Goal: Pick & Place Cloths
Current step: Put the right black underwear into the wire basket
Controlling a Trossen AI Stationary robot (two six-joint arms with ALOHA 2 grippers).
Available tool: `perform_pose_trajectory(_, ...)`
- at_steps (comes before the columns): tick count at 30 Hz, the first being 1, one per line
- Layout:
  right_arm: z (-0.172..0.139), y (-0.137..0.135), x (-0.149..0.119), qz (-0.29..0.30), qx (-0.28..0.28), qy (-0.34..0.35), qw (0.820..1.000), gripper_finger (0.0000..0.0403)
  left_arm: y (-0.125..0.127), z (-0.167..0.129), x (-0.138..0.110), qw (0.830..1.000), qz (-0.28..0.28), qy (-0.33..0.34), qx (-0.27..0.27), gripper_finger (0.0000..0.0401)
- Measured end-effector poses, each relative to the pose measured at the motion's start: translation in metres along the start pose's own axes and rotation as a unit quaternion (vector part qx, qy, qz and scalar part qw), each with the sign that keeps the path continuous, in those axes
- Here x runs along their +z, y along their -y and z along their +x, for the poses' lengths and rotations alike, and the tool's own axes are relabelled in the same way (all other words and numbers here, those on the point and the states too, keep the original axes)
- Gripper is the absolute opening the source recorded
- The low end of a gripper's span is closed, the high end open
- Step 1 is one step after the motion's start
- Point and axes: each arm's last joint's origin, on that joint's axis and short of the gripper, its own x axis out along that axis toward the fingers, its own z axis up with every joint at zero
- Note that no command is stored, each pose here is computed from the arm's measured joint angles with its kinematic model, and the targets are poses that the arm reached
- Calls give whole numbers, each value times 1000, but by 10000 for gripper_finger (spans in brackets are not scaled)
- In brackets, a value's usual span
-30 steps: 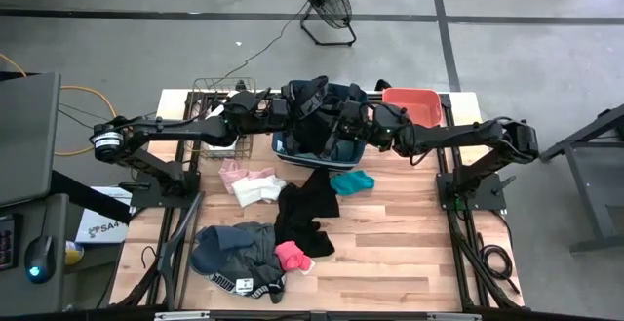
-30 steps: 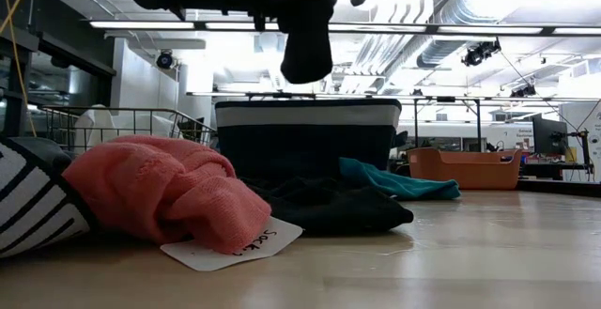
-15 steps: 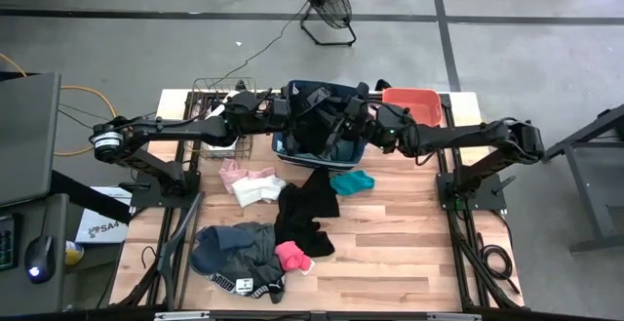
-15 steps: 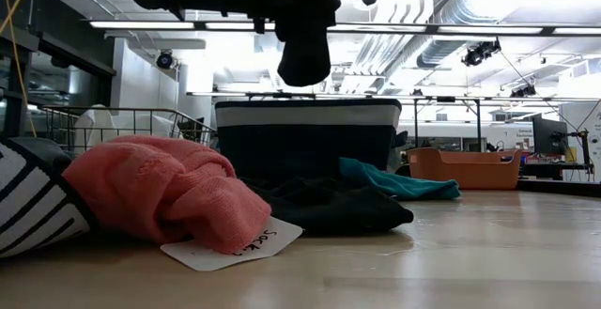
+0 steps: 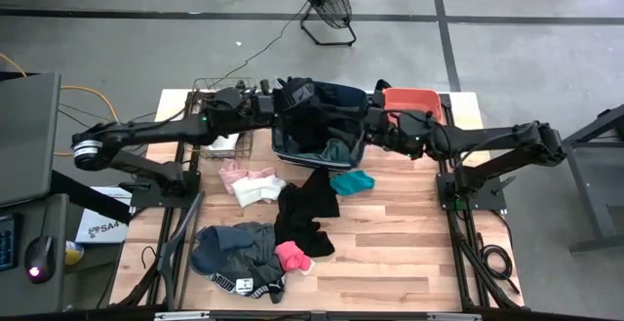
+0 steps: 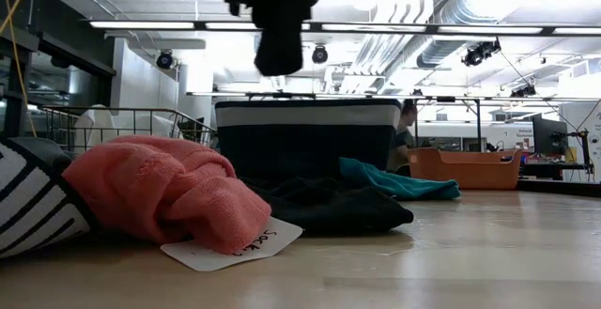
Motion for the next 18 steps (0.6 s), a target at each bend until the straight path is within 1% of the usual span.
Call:
perform_pose_trajectory(6,-5,-6,-3,-10,13,-24,1000,244,-4,-32,7,996,17,-72,54,11)
perform_pose_trajectory(11,-6,-7,-5,-8,14,-35,999,245,-7,-60,11,987,26,-123,98,11)
perform_pose_trajectory(15,-6,-7,-7,-2,14,-41,999,245,-9,-81,8,972,32,-179,146,11)
perform_pose_trajectory(18,-6,-7,-7,-2,14,-41,999,245,-10,-92,3,957,26,-220,189,11)
